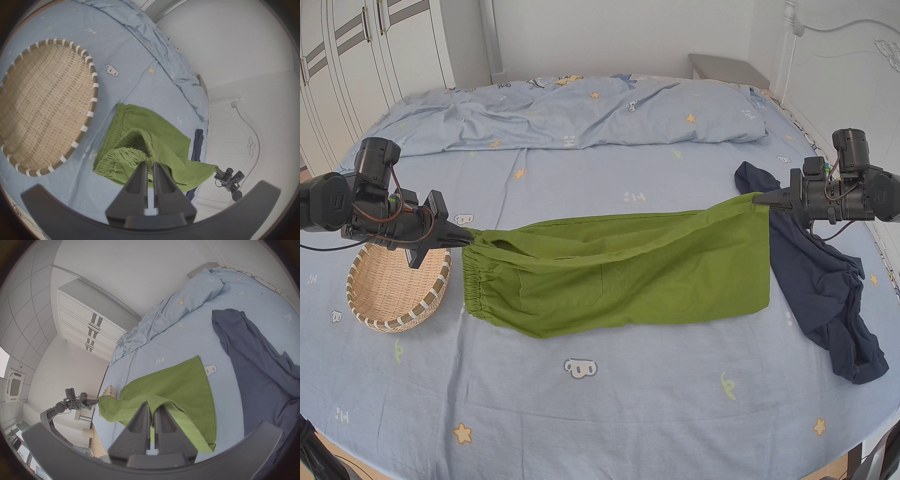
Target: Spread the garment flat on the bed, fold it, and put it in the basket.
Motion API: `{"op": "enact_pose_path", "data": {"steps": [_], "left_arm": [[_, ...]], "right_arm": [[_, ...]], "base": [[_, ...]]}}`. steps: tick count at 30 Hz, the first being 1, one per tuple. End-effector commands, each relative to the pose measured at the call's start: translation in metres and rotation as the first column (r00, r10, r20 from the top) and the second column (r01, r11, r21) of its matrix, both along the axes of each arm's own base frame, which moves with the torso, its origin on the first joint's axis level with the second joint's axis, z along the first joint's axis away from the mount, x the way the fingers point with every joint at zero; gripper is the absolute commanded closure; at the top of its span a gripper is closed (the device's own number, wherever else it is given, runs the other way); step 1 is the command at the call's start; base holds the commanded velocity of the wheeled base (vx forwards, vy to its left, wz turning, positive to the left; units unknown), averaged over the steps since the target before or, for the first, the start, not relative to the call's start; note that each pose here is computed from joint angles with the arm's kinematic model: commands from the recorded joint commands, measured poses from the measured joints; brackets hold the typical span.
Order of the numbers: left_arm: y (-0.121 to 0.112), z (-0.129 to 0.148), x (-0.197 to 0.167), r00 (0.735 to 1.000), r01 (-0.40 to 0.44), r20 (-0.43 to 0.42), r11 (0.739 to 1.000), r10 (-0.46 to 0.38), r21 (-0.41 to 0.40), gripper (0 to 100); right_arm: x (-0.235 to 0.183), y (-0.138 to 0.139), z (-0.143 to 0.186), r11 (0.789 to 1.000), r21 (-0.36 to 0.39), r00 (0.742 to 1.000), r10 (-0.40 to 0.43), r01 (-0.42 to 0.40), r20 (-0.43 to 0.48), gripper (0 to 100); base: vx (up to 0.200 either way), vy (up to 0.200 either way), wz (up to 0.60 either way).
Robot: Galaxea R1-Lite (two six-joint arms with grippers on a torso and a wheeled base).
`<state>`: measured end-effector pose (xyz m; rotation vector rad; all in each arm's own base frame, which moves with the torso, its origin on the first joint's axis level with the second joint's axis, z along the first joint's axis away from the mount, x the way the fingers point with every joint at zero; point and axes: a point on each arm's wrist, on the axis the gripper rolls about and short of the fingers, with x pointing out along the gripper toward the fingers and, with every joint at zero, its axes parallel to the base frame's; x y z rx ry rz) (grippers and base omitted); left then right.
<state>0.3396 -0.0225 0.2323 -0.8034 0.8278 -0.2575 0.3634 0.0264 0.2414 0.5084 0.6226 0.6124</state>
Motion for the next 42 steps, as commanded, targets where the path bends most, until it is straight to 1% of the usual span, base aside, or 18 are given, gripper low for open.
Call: {"op": "enact_pose_path", "data": {"steps": [1, 4, 6, 9, 19, 23, 31, 35, 42], "left_arm": [[-0.001, 0.007, 0.012, 0.999, 0.02, 0.036, 1.0, -0.019, -0.015, 100], [0.0, 0.011, 0.017, 0.998, 0.026, 0.052, 0.999, -0.025, -0.023, 100], [0.0, 0.01, 0.017, 0.998, 0.026, 0.052, 0.999, -0.025, -0.023, 100], [0.002, 0.009, 0.02, 0.998, 0.021, 0.061, 1.0, -0.02, -0.02, 100], [0.011, 0.001, 0.037, 0.999, -0.004, 0.049, 1.0, 0.005, -0.021, 100], [0.014, 0.0, 0.04, 0.999, -0.011, 0.053, 1.0, 0.012, -0.02, 100], [0.012, -0.01, 0.05, 0.998, 0.015, 0.059, 1.0, -0.015, 0.007, 100], [0.015, -0.017, 0.058, 0.999, 0.006, 0.052, 1.0, -0.006, 0.007, 100], [0.02, -0.018, 0.065, 0.998, -0.005, 0.059, 1.0, 0.005, 0.007, 100]], "right_arm": [[0.014, 0.001, -0.005, 1.0, -0.002, 1.0, 0.002, -0.002, 0.005, 100], [0.017, 0.001, 0.0, 1.0, -0.004, 1.0, 0.004, -0.003, 0.028, 100], [0.017, 0.001, -0.001, 1.0, -0.003, 1.0, 0.003, -0.003, 0.027, 100], [0.028, 0.004, 0.002, 1.0, -0.006, 0.999, 0.009, -0.009, 0.049, 100], [0.05, 0.005, 0.003, 1.0, -0.005, 0.997, 0.009, -0.009, 0.083, 100], [0.058, 0.003, 0.001, 1.0, -0.006, 0.997, 0.005, -0.005, 0.081, 100], [0.066, 0.004, -0.006, 1.0, -0.005, 0.997, 0.004, -0.004, 0.072, 100], [0.071, 0.003, -0.007, 1.0, -0.005, 0.997, 0.003, -0.003, 0.077, 100], [0.073, 0.003, -0.006, 1.0, -0.006, 0.996, 0.003, -0.003, 0.091, 100]], "base": [[0.0, 0.0, 0.0], [0.0, 0.0, 0.0], [0.0, 0.0, 0.0], [0.0, 0.0, 0.0], [0.0, 0.0, 0.0], [0.0, 0.0, 0.0], [0.0, 0.0, 0.0], [0.0, 0.0, 0.0], [0.0, 0.0, 0.0]]}}
